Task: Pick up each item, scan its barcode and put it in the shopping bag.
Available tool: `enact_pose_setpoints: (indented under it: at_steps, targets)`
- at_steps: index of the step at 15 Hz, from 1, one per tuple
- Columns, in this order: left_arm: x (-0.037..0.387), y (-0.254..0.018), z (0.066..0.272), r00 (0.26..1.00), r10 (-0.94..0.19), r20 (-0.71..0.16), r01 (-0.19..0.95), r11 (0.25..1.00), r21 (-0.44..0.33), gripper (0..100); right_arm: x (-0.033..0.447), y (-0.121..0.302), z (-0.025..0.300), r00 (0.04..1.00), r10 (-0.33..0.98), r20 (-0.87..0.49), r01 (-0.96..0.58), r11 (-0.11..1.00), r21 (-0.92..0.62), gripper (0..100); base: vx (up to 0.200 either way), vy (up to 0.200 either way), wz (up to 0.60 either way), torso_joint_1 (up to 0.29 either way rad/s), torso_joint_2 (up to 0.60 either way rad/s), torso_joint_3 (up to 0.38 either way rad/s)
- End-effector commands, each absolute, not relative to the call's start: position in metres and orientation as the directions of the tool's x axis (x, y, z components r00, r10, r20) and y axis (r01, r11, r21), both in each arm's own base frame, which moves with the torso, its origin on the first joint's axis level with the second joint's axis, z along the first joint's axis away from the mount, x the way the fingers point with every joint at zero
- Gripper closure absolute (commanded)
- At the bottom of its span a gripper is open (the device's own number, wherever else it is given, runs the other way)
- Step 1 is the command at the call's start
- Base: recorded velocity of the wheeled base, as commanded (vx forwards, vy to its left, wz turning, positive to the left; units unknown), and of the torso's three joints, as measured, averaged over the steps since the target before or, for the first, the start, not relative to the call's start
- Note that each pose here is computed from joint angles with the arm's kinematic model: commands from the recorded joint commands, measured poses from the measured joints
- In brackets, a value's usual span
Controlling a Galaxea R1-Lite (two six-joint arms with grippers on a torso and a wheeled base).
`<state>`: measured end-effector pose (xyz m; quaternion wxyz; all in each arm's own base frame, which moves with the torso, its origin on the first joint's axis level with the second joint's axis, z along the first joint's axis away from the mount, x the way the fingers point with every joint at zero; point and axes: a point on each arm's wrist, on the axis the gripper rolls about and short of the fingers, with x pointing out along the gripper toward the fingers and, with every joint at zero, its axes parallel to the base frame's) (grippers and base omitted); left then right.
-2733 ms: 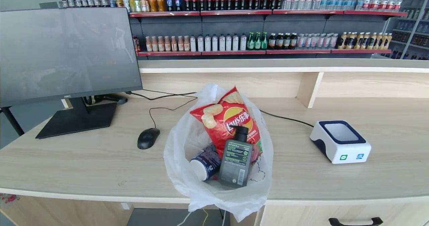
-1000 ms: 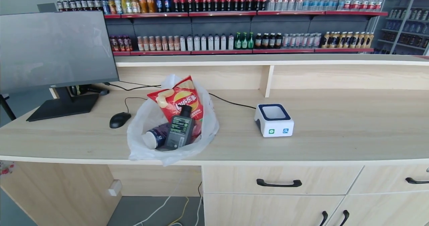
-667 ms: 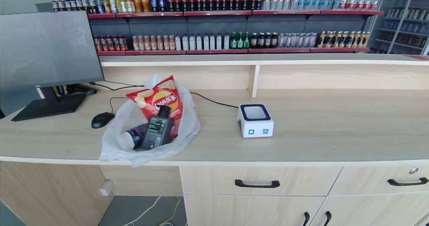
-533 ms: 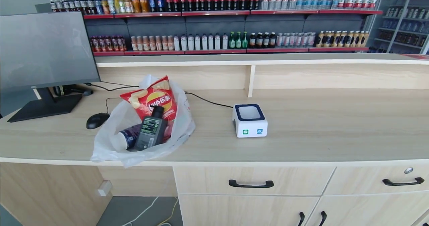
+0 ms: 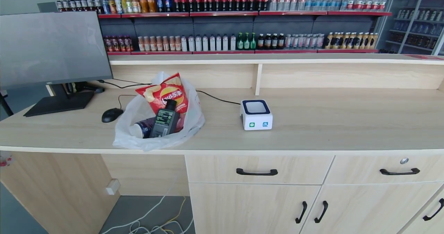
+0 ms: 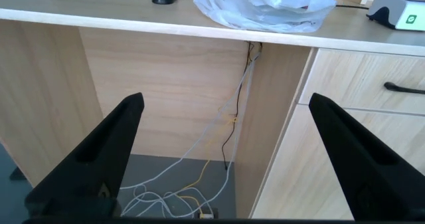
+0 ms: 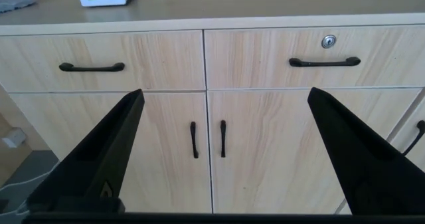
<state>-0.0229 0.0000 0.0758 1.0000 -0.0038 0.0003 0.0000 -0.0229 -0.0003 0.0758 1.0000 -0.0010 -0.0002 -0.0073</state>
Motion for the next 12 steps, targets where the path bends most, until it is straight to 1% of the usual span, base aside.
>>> enact_pose_setpoints:
  at_steps: [1, 2, 12]
  targets:
    - [-0.0229, 0.0000, 0.0757, 1.000, 0.002, 0.000, -0.002, 1.000, -0.008, 0, -0.0228, -0.0003, 0.0758, 1.000, -0.014, -0.002, 0.014, 1.000, -0.002, 0, 0.000, 0.000, -0.60, 0.002, 0.01, 0.002]
    - [-0.0229, 0.0000, 0.0757, 1.000, 0.002, 0.000, -0.002, 1.000, -0.008, 0, -0.0228, -0.0003, 0.0758, 1.000, -0.014, -0.002, 0.014, 1.000, -0.002, 0, 0.000, 0.000, -0.60, -0.002, 0.00, 0.007]
    - [-0.0229, 0.0000, 0.0756, 1.000, 0.000, -0.002, 0.000, 1.000, -0.006, 0, -0.0228, -0.0003, 0.0758, 1.000, -0.014, -0.002, 0.014, 1.000, -0.005, 0, 0.000, 0.000, 0.00, 0.000, 0.00, 0.000]
